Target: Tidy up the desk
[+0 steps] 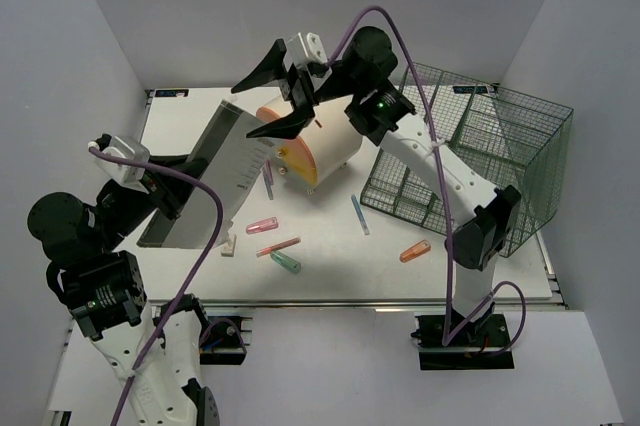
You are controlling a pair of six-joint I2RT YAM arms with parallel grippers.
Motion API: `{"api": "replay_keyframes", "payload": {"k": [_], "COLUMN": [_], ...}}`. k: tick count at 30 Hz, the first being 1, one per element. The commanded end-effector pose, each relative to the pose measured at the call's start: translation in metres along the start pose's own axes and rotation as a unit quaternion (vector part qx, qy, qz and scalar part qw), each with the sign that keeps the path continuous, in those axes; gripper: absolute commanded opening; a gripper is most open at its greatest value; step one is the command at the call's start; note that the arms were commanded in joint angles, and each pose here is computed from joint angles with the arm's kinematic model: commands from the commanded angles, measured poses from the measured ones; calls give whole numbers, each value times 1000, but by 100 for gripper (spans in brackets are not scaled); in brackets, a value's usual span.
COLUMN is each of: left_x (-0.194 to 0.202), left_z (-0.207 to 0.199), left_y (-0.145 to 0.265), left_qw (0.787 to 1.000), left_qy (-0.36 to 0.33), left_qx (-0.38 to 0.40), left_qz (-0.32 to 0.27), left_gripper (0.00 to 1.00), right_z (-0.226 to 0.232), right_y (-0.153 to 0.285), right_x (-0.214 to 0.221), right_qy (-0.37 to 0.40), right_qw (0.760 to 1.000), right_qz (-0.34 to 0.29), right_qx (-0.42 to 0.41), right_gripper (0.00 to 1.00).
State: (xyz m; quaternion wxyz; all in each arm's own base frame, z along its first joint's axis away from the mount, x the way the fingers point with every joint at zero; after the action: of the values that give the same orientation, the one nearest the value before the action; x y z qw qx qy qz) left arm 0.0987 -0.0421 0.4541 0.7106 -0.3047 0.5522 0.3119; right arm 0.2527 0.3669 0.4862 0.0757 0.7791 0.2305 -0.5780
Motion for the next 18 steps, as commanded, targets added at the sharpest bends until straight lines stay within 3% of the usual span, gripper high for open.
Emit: {"api": "replay_keyframes", "payload": {"k": [1, 14, 16, 17, 18], "left_x": [-25, -28, -27, -27, -26], "left_z": [-9, -9, -9, -10, -10], "left_y": [4, 2, 2, 2, 2], "left_qw": [998, 998, 998, 997, 998], "left_qy": [-51, -43, -41, -43, -40], "left_qx": [9, 17, 18, 18, 19], "left_qz": [-36, -50, -52, -54, -54], "left_gripper": [0, 0, 0, 0, 0], "right_z": [1, 19, 24, 26, 26], "right_y": [-6, -6, -5, -4, -6], "right_x": [7, 32, 29, 31, 27], "right_qy": [-38, -86, -96, -108, -93], "right_qw": [999, 994, 991, 990, 991], "right_qz": [8, 30, 26, 26, 19], "right_qx": [-11, -64, -87, -92, -97], "right_gripper": [79, 51, 42, 20, 12]}}
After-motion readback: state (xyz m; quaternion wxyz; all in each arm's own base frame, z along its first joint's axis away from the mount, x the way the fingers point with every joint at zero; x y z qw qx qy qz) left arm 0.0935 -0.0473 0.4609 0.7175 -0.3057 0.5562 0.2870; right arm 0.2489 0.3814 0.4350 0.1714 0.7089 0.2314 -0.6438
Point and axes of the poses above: each gripper's point midway between its finger pads, its own y axis back along the fingers, its own z axis along the line the jaws close on, x = y × z, the point moved 9 cm from there along y, back along the fingers, and after that the axes turned 9 degrees about -y, right-handed, at the moved point
